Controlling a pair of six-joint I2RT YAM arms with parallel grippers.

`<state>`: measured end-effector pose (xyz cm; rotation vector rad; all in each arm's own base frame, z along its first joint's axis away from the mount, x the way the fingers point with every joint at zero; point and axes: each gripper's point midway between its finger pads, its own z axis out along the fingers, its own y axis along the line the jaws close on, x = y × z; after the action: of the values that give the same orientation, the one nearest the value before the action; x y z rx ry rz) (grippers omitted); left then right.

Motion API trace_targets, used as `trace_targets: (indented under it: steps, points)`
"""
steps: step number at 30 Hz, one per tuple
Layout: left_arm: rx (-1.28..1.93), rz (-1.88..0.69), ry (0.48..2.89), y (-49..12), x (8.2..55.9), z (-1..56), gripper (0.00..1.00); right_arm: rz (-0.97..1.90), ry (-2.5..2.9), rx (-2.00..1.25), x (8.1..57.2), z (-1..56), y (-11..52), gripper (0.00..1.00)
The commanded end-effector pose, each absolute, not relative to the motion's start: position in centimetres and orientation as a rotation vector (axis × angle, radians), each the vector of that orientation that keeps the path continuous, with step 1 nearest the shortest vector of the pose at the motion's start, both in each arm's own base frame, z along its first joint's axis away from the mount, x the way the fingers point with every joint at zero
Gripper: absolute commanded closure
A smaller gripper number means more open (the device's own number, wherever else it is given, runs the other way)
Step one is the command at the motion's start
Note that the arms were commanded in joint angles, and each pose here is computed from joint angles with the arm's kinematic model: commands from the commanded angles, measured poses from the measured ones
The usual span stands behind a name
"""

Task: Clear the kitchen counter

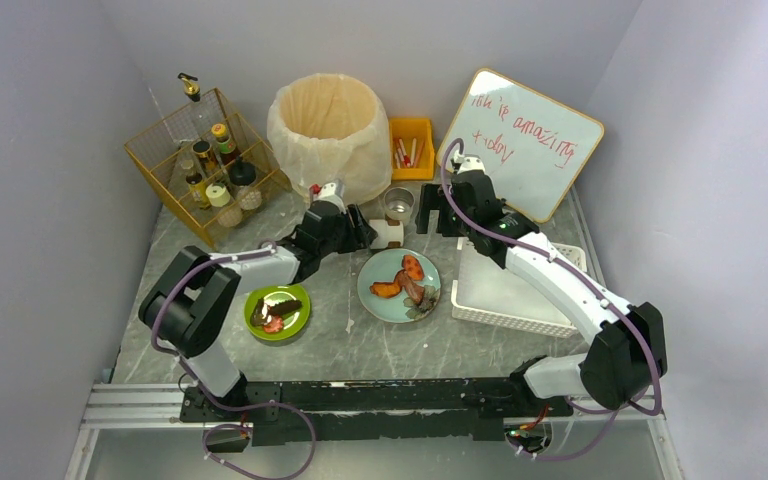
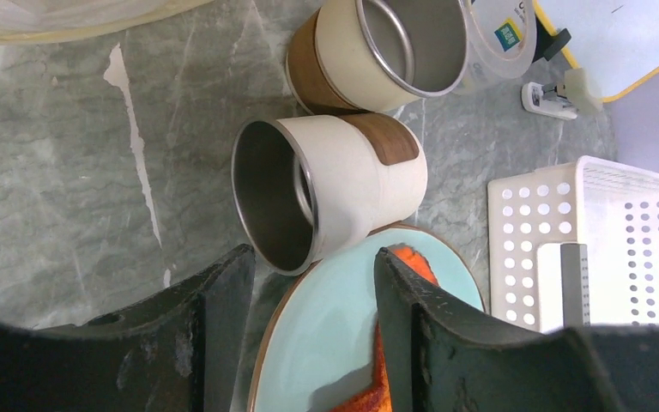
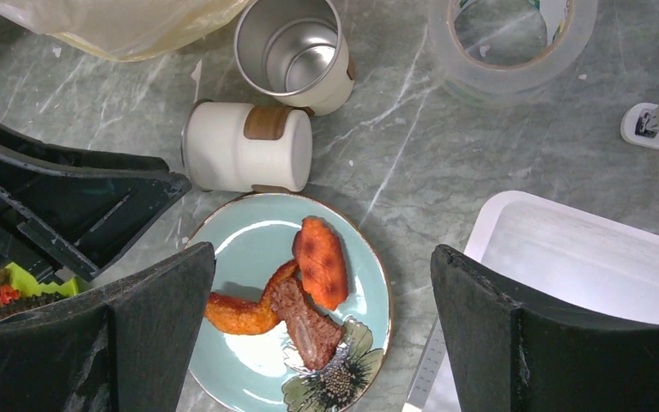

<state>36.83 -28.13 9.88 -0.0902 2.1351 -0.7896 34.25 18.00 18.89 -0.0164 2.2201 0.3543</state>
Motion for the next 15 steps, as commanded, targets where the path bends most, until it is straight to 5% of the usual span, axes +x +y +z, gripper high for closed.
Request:
trace_targets:
  steps: [1,15]
  points:
    - [-0.120,-0.841,2.063,-29.1,38.0,11.0,0.42,0.376,2.172,-0.037,34.8,20.1,18.3,0.00]
    - [-0.087,-0.863,2.062,-30.3,38.9,9.5,0.61,0.378,2.173,-0.049,34.8,20.1,18.3,0.00]
